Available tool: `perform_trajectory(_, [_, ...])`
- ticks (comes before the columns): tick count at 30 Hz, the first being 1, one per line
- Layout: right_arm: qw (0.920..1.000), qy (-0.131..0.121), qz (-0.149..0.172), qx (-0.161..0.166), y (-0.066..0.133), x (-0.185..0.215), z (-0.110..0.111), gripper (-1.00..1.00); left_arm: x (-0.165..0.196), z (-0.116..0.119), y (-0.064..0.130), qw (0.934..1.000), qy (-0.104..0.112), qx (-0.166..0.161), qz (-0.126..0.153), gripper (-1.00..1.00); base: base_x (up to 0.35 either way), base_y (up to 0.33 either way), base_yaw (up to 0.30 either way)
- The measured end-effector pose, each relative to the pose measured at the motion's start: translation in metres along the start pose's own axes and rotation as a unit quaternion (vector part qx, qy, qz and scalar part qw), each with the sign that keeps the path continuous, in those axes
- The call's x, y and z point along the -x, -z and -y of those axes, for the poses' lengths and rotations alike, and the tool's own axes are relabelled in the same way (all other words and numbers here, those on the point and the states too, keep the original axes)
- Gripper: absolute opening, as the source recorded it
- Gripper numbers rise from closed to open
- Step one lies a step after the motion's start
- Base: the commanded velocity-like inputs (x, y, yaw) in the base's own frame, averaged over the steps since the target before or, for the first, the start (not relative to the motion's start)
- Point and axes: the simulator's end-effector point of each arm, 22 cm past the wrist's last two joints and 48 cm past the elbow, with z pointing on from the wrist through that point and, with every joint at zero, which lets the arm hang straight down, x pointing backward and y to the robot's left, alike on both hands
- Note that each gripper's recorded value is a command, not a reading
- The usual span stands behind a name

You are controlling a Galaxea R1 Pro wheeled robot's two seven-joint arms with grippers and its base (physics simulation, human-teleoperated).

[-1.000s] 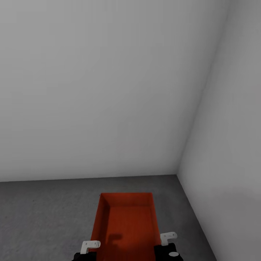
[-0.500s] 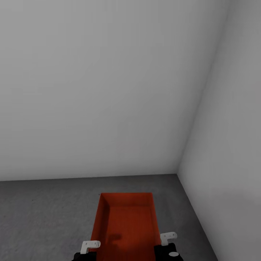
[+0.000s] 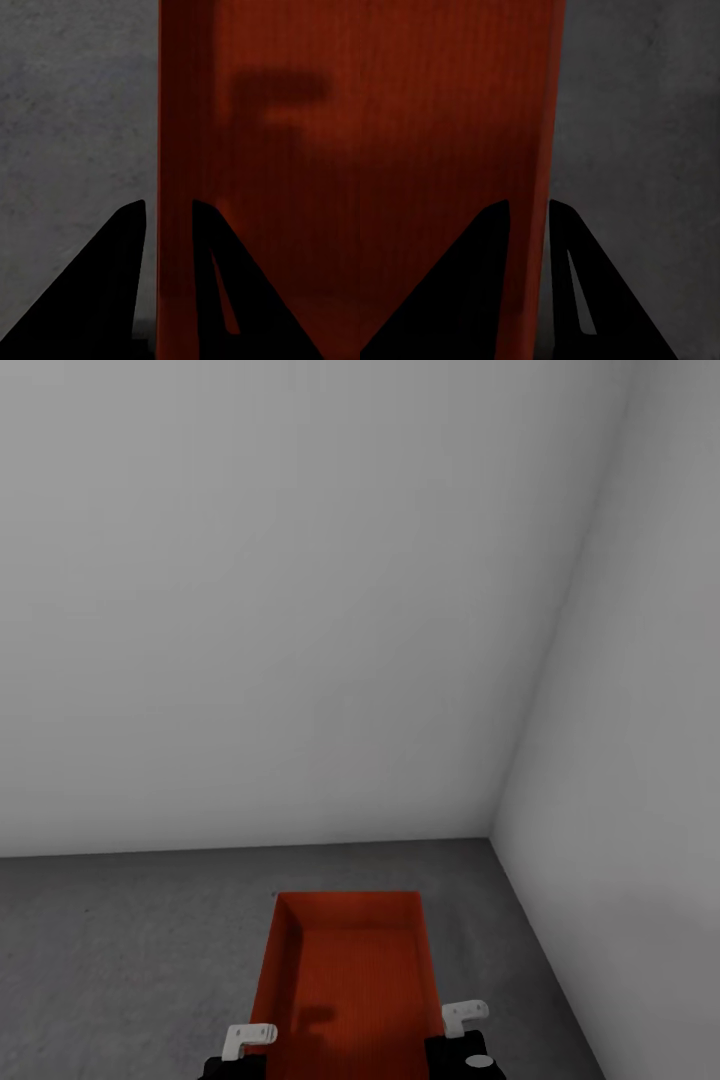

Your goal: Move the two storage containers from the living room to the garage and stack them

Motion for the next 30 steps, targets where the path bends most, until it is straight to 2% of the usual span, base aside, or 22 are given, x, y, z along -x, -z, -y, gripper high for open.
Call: perform_trajectory(30, [1.0000, 0.000, 0.000, 0.000, -0.042, -0.022, -0.002, -1.00, -0.022, -0.003, -0.042, 1.0000, 0.000, 0.000, 0.000, -1.00, 0.000, 0.000, 0.000])
